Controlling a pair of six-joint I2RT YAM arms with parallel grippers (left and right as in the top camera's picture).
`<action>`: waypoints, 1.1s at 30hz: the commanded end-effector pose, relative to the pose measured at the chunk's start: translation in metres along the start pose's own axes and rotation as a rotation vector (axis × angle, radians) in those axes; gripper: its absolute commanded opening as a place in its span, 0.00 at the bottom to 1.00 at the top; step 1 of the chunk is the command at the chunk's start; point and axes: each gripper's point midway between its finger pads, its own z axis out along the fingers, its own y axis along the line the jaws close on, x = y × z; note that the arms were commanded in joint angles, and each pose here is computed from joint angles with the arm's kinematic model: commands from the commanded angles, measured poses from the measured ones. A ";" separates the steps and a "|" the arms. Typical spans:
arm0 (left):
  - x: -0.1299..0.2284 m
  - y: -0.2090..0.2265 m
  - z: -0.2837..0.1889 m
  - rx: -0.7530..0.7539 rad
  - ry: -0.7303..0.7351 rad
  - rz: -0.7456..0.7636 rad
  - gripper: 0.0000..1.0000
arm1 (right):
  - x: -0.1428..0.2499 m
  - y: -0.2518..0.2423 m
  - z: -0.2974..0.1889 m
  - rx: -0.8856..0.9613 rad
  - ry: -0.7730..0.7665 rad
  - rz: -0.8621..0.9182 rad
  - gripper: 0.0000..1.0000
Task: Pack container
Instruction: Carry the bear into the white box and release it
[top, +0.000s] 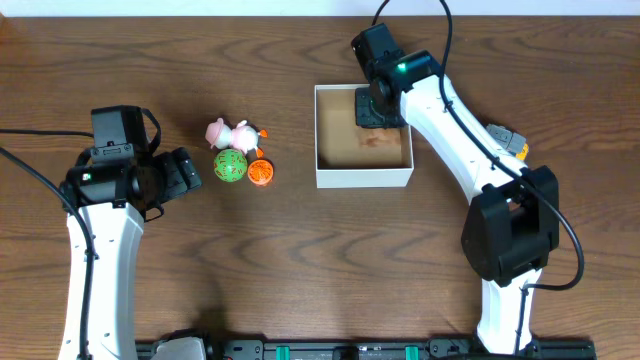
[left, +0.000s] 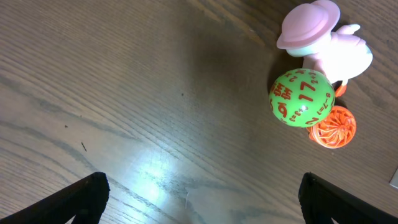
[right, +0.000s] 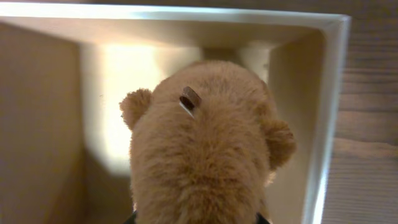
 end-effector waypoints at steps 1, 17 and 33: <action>-0.006 -0.001 -0.004 0.005 -0.015 0.012 0.98 | -0.005 -0.023 0.009 0.077 -0.005 0.038 0.16; -0.006 -0.001 -0.004 0.006 -0.015 0.012 0.98 | -0.006 -0.022 0.015 0.051 0.006 -0.044 0.60; -0.006 -0.001 -0.004 0.005 -0.015 0.012 0.98 | -0.037 -0.061 -0.081 0.109 -0.200 -0.003 0.86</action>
